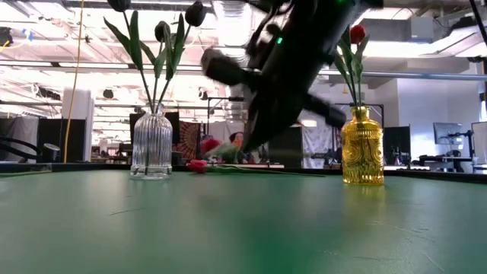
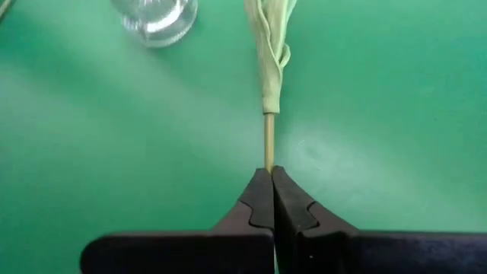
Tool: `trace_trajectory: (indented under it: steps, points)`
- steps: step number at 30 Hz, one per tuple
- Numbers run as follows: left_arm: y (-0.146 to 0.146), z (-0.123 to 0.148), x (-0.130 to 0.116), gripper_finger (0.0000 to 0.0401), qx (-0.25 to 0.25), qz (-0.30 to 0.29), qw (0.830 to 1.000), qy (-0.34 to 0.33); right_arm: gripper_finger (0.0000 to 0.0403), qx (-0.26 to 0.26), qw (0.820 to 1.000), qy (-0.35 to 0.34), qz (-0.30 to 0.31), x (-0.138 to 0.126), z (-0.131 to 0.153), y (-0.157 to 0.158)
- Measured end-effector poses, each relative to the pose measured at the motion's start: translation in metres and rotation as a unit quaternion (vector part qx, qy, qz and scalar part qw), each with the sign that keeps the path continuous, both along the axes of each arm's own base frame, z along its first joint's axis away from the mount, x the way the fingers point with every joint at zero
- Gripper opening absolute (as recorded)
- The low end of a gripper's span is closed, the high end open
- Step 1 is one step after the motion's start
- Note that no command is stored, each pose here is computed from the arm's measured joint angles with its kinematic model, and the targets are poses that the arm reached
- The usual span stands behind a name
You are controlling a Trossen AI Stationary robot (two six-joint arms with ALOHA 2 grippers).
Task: Sort flowers into vase by color
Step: Put the center red tulip into the bottom transparent vase
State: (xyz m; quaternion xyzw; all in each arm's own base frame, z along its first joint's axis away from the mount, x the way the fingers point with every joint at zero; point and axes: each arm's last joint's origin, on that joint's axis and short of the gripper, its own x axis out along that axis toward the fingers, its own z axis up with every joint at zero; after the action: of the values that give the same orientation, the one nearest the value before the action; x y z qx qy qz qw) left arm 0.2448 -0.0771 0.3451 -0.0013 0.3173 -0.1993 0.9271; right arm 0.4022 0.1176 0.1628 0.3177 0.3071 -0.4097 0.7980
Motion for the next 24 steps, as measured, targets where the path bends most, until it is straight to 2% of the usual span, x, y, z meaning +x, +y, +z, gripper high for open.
trace_trajectory:
  steps: [6,12,17,24]
  points:
    - [0.005,0.024,-0.015,0.0137,-0.007,0.009,0.997,-0.076,0.0016,-0.022,0.999,-0.020,0.020,-0.015,0.043,0.002]
    - [0.010,0.045,-0.027,0.0137,-0.019,0.018,0.988,-0.152,0.0017,-0.095,0.990,-0.072,0.078,-0.045,0.099,0.024]
    - [0.010,0.058,-0.028,0.0137,-0.038,0.017,0.976,-0.213,0.0017,-0.150,0.972,-0.093,0.155,-0.089,0.135,0.050]
    - [0.010,0.069,-0.023,0.0137,-0.019,0.040,0.958,-0.282,0.0017,-0.192,0.949,-0.174,0.181,-0.178,0.152,0.075]
